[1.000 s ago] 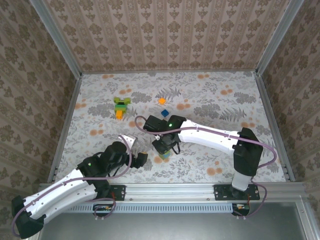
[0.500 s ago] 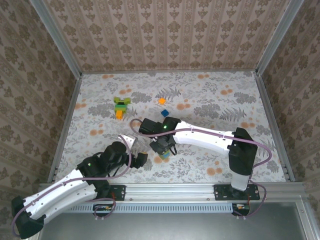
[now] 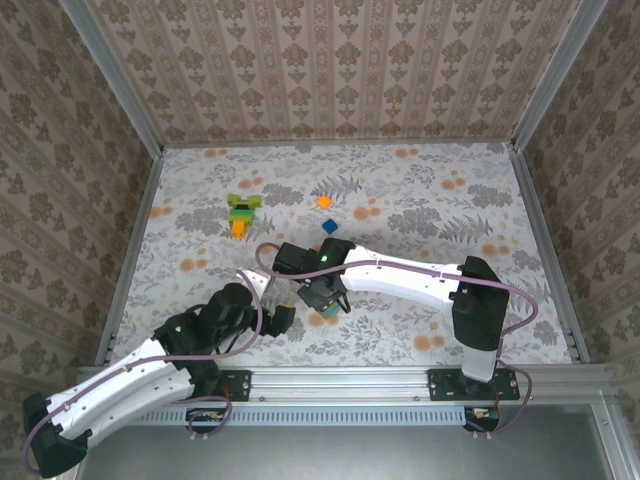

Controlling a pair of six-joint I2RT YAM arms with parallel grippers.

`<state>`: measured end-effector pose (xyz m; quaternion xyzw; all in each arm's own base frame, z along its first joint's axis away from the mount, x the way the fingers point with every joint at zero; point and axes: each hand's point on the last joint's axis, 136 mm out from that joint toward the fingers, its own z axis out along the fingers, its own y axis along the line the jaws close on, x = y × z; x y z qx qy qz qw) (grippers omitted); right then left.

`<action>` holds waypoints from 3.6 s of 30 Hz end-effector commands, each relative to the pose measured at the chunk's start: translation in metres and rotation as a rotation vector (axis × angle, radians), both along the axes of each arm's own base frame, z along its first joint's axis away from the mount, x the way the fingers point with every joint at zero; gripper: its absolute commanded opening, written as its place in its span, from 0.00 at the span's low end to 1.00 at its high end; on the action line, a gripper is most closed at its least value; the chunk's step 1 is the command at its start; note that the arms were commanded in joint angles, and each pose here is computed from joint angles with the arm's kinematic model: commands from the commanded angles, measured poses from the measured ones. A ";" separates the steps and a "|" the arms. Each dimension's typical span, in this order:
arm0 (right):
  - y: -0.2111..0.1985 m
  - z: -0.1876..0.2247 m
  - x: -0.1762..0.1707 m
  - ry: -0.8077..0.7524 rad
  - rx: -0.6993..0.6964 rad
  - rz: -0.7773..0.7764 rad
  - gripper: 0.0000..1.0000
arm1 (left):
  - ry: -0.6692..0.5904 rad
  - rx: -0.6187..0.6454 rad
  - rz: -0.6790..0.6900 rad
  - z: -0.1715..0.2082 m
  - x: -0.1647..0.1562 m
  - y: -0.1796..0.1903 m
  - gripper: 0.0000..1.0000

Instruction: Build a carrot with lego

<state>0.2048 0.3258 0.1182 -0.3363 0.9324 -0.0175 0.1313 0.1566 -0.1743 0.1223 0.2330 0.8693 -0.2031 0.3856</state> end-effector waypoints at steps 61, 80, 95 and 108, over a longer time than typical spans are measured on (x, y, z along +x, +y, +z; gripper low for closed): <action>-0.010 0.002 -0.032 0.094 -0.157 0.597 0.55 | -0.013 -0.002 -0.021 0.000 -0.002 -0.002 0.99; 0.000 0.061 -0.011 -0.093 -0.011 0.554 0.68 | -0.013 -0.012 -0.035 0.001 -0.004 -0.004 0.99; -0.080 0.082 0.117 -0.148 0.120 -0.080 0.71 | -0.076 -0.117 -0.259 0.016 -0.031 -0.029 1.00; -0.051 -0.016 0.218 0.003 -0.030 0.135 0.72 | -0.136 -0.091 -0.261 0.019 -0.020 -0.036 1.00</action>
